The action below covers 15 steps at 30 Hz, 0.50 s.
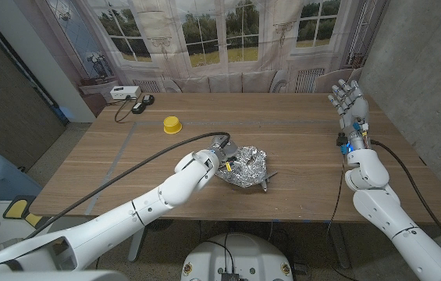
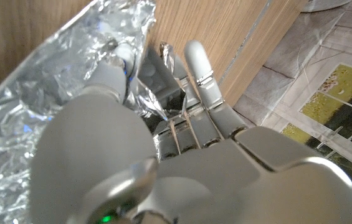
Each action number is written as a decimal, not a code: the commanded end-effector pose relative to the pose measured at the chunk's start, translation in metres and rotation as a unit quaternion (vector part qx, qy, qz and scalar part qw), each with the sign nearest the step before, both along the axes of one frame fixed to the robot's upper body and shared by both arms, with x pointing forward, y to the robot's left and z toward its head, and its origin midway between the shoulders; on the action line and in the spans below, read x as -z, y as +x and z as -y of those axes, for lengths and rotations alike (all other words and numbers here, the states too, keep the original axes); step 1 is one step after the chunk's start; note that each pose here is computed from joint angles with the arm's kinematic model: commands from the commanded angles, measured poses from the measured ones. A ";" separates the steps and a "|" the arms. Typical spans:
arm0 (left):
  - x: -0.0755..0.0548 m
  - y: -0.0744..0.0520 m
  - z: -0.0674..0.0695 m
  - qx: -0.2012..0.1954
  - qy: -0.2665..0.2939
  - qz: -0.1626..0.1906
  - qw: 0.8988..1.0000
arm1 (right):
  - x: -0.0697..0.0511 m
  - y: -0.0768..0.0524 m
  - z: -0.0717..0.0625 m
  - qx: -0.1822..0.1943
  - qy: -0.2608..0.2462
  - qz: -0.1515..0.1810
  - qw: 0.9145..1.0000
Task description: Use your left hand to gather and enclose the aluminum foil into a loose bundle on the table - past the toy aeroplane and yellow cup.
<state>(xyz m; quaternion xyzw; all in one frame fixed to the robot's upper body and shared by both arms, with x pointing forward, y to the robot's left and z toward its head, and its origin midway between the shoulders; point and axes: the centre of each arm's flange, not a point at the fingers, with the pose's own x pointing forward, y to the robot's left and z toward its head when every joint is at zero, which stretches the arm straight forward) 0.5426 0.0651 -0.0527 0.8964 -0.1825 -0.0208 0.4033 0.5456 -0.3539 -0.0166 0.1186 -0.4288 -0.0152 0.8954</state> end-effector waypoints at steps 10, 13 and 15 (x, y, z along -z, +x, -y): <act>-0.016 0.002 0.000 -0.032 0.046 -0.064 0.996 | -0.002 0.004 0.000 0.001 0.002 -0.001 1.000; -0.020 -0.001 -0.002 -0.012 0.029 -0.053 0.998 | -0.002 0.005 0.000 -0.001 0.001 -0.001 1.000; -0.022 -0.004 -0.005 0.010 0.011 -0.040 0.999 | -0.002 0.005 0.000 -0.001 0.001 -0.001 1.000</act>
